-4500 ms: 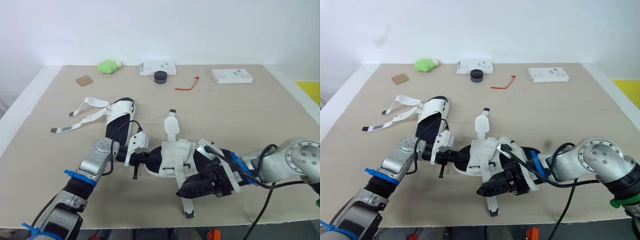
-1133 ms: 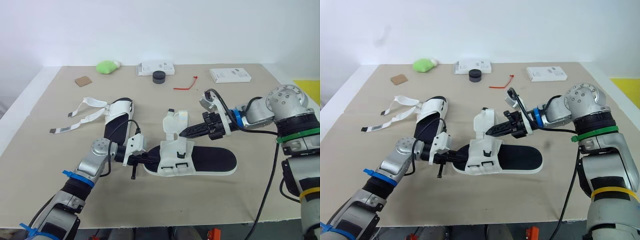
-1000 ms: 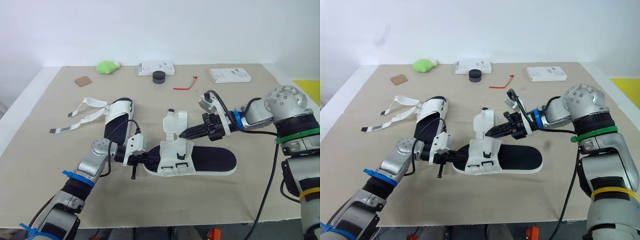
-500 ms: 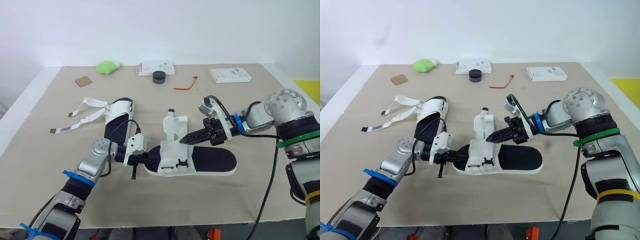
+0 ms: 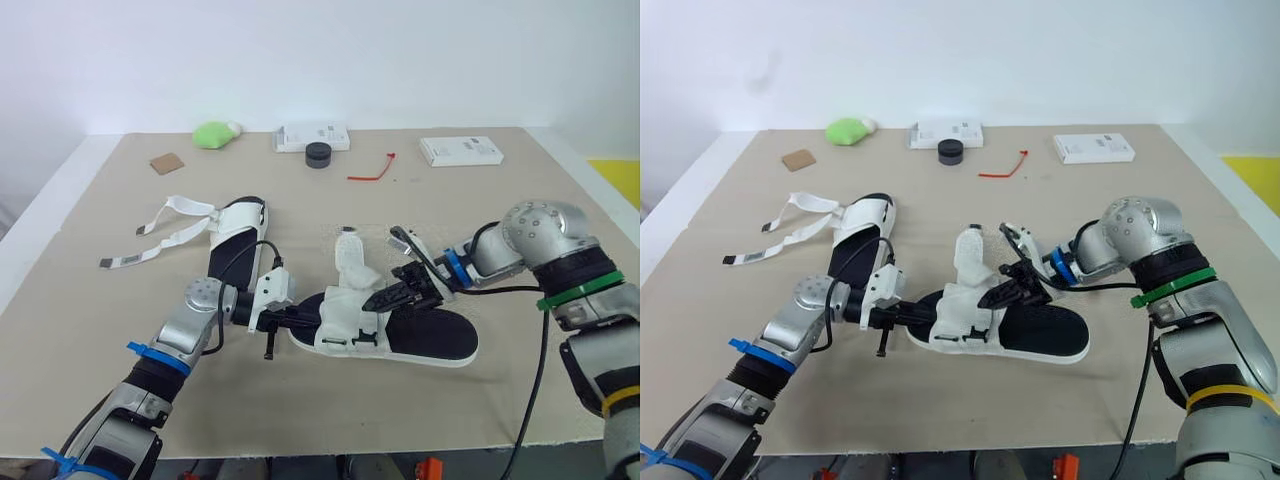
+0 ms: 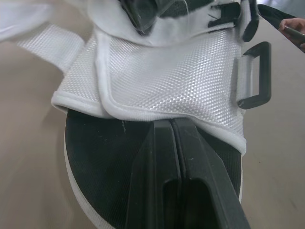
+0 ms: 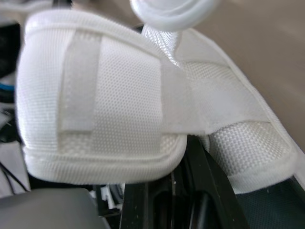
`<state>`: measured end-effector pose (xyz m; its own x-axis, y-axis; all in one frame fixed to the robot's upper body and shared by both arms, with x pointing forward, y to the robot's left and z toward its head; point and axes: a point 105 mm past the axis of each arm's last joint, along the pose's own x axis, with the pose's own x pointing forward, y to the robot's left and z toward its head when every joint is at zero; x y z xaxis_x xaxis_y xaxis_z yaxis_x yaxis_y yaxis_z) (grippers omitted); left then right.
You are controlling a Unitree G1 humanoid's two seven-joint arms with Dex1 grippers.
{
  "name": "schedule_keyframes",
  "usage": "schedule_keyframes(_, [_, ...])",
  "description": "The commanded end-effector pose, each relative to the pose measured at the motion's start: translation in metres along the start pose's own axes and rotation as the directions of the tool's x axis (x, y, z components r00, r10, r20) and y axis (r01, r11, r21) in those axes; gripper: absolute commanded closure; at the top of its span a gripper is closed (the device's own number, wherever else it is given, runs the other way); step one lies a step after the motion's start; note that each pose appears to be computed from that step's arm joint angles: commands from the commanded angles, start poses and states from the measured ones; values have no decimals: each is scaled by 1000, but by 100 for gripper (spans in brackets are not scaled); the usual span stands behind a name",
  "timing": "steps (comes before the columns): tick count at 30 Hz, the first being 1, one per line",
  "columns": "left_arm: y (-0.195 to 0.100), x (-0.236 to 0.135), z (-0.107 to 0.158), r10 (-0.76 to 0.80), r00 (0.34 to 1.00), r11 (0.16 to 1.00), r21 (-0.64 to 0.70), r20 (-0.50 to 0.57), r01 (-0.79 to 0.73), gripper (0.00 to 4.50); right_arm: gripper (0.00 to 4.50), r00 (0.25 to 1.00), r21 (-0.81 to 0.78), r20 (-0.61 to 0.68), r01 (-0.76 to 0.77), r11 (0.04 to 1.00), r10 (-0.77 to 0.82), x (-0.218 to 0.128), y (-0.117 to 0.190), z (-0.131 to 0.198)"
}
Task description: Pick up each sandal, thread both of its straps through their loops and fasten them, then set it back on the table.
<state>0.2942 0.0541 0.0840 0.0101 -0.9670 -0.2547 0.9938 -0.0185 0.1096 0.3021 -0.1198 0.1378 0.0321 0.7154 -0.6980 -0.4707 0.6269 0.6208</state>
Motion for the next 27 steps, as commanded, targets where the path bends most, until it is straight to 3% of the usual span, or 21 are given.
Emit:
schedule_keyframes(1, [-18,4,-46,-34,990,988,-152,-136,13,450,444,997,-5,-68,29,1000,-29,10,-4,-11])
schedule_keyframes(6, [-19,4,-47,-38,990,988,-152,-138,17,450,444,1000,-9,-11,-13,1000,13,3,8,11])
schedule_keyframes(9, [-18,5,-46,-36,990,989,-150,-137,15,450,444,991,-27,9,-133,991,134,-5,32,22])
schedule_keyframes(13, [-17,5,-46,-31,990,989,-150,-136,10,450,444,976,-35,-30,-215,976,214,-11,48,16])
schedule_keyframes(27, [-18,8,-46,-36,991,989,-149,-131,16,450,444,987,64,-38,-151,986,154,-9,31,8])
